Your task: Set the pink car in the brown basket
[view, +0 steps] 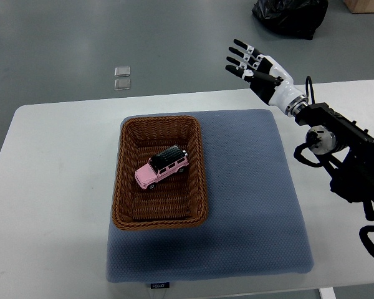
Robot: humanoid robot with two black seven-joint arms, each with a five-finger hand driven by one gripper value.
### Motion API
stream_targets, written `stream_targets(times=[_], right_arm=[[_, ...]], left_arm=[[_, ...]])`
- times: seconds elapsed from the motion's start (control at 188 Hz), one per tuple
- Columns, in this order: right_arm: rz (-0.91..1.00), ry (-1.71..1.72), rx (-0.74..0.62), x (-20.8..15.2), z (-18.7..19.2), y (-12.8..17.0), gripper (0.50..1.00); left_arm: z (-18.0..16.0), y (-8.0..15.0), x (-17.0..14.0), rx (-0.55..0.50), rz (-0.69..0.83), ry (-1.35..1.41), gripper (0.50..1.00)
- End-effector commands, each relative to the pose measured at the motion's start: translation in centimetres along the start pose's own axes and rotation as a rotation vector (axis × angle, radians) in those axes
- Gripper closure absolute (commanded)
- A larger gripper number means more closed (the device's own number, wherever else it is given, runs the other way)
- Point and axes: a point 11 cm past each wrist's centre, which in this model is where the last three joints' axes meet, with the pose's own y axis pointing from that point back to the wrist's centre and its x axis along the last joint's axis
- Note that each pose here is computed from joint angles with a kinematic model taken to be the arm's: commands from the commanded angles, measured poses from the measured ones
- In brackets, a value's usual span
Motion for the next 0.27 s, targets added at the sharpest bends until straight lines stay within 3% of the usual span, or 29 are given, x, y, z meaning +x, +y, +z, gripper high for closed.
stream_targets(times=[0.0,0.26], right_arm=[[0.108,-0.201,0.078,2.3,0.5,1.3,0.593],[0.199,-0.371,0.122,4.2,1.7,2.9,0.593]], left_arm=[[0.0,0.0,0.0,0.000,0.001,-0.001,0.500],[0.0,0.0,0.0,0.000,0.001,-0.001,0.500]])
